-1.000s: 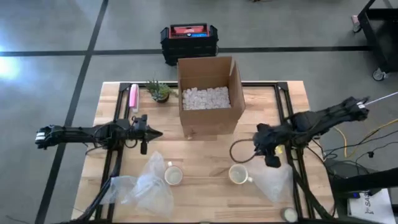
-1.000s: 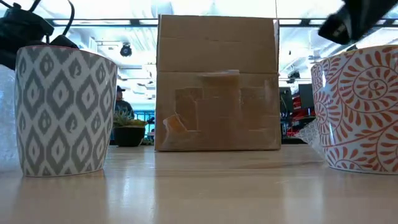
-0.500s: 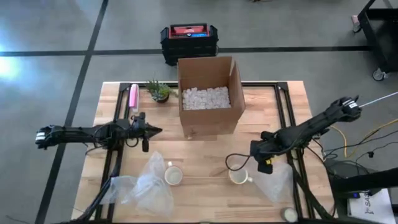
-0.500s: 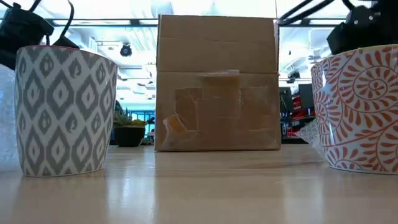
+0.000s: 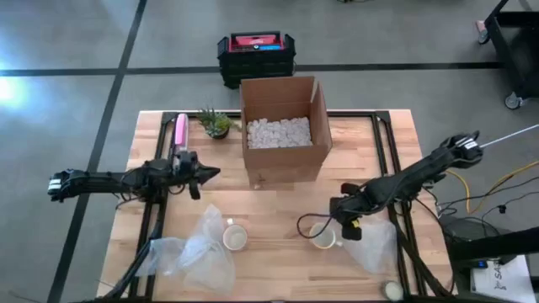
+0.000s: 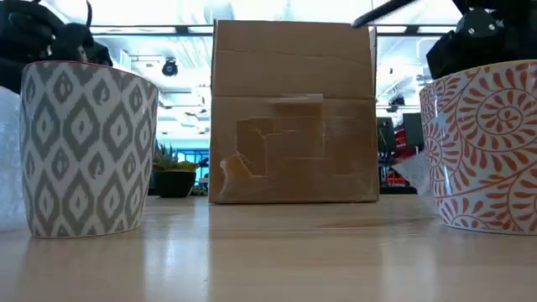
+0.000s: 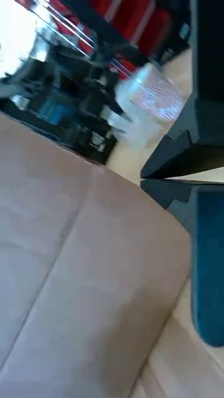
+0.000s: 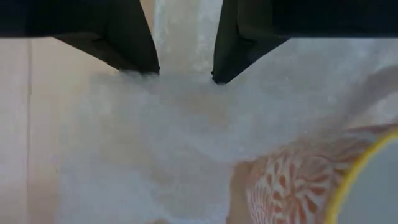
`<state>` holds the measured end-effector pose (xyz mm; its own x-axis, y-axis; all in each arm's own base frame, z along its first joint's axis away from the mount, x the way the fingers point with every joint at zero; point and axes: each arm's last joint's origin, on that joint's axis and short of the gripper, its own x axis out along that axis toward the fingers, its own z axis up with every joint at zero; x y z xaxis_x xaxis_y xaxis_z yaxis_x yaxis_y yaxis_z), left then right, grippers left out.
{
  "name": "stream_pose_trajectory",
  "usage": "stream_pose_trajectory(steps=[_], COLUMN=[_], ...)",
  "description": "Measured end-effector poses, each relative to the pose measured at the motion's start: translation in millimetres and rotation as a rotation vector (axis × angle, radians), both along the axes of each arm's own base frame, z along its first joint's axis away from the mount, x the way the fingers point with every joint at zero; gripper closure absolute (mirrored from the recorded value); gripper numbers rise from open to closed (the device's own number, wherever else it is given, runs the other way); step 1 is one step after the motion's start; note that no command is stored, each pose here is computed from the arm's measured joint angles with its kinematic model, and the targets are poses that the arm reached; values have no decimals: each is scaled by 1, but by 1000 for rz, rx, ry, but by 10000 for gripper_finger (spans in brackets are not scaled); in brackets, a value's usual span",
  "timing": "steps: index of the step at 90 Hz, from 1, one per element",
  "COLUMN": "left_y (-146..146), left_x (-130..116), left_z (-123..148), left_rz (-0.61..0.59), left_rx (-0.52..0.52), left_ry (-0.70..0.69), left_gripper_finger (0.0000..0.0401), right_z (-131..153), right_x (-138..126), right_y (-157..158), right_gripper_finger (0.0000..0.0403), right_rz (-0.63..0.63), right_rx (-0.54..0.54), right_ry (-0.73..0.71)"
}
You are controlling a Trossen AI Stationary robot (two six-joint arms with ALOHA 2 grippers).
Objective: Wrap mug
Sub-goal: Move the orange mug to the top right of the table
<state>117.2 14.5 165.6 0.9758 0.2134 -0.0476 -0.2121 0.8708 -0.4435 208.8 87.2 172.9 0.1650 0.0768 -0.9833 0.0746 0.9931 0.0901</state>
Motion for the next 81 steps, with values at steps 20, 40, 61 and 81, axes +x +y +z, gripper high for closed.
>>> stream_pose_trajectory(steps=[20,40,61,81], left_y=[0,0,2,3], left_x=[1,7,22,43], left_z=[5,27,59,78], left_rz=[-10,-11,-18,-27], left_rx=[-3,20,60,70], left_ry=[-48,19,148,204], left_gripper_finger=[401,401,401,401], right_z=[-1,19,72,103], right_x=[11,12,15,13], right_y=[2,-8,-17,-19], right_gripper_finger=[386,393,402,402], right_rz=[84,97,137,95], right_rx=[4,-24,-126,-165], right_ry=[-92,-142,-269,-357])
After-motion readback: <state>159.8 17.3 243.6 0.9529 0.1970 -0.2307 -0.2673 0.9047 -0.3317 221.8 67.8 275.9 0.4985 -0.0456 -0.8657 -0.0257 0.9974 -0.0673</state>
